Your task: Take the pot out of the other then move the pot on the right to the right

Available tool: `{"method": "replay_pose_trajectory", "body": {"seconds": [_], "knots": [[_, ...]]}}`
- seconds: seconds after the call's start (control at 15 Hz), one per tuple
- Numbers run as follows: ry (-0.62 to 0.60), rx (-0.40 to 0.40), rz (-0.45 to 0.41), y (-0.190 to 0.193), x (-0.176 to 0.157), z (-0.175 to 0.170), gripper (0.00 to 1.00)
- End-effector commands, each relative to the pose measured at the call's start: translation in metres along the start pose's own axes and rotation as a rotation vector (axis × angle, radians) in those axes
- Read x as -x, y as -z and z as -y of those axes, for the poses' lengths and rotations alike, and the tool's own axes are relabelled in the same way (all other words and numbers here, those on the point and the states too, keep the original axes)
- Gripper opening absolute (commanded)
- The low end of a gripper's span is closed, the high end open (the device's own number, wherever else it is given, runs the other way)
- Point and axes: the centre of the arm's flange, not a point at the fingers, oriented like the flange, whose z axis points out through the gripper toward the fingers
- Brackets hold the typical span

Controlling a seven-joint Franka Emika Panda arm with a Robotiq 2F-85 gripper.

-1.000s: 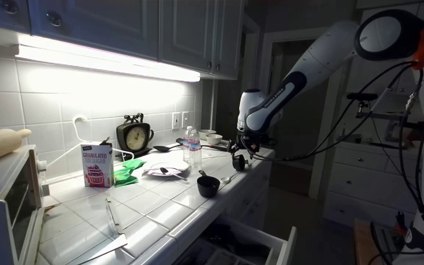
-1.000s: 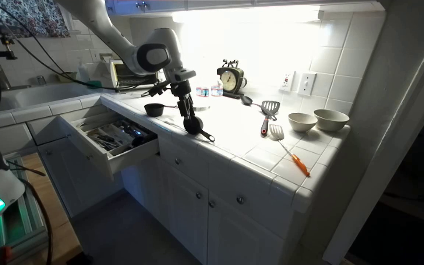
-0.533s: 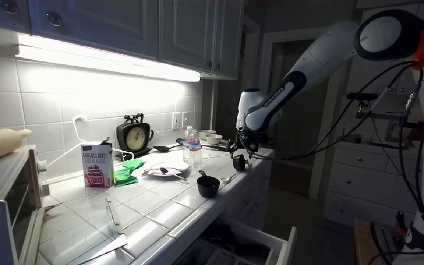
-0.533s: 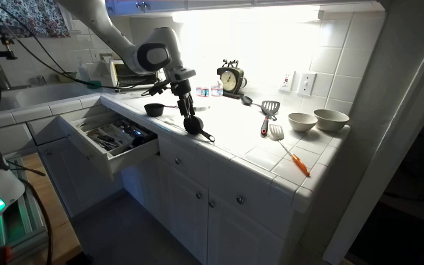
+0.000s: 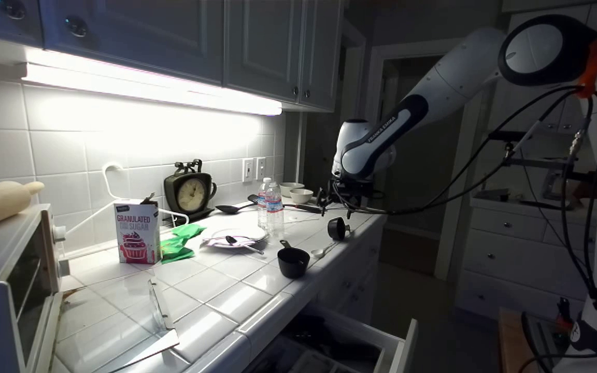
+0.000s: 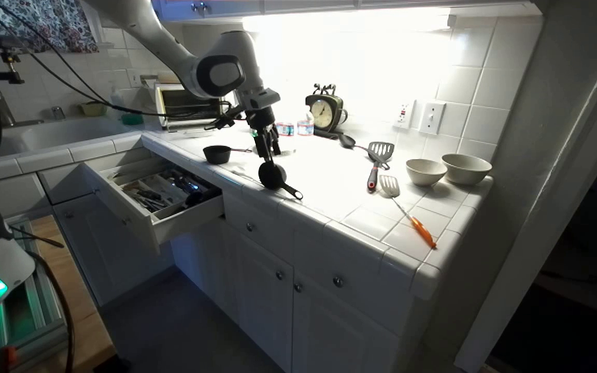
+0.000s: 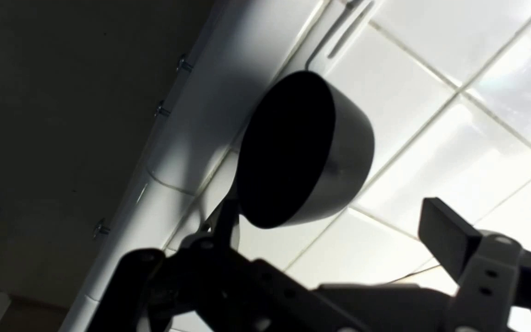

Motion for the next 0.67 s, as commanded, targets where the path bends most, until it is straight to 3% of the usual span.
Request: {"method": "replay_pose_trajectory", "body": {"seconds": [0.0,0.6], "knots": [[-0.048,0.024,0.021,-0.007,-0.023,-0.013,1.0],[-0.167,0.076,0.065,-0.031,-0.058,-0.047,1.0]]}}
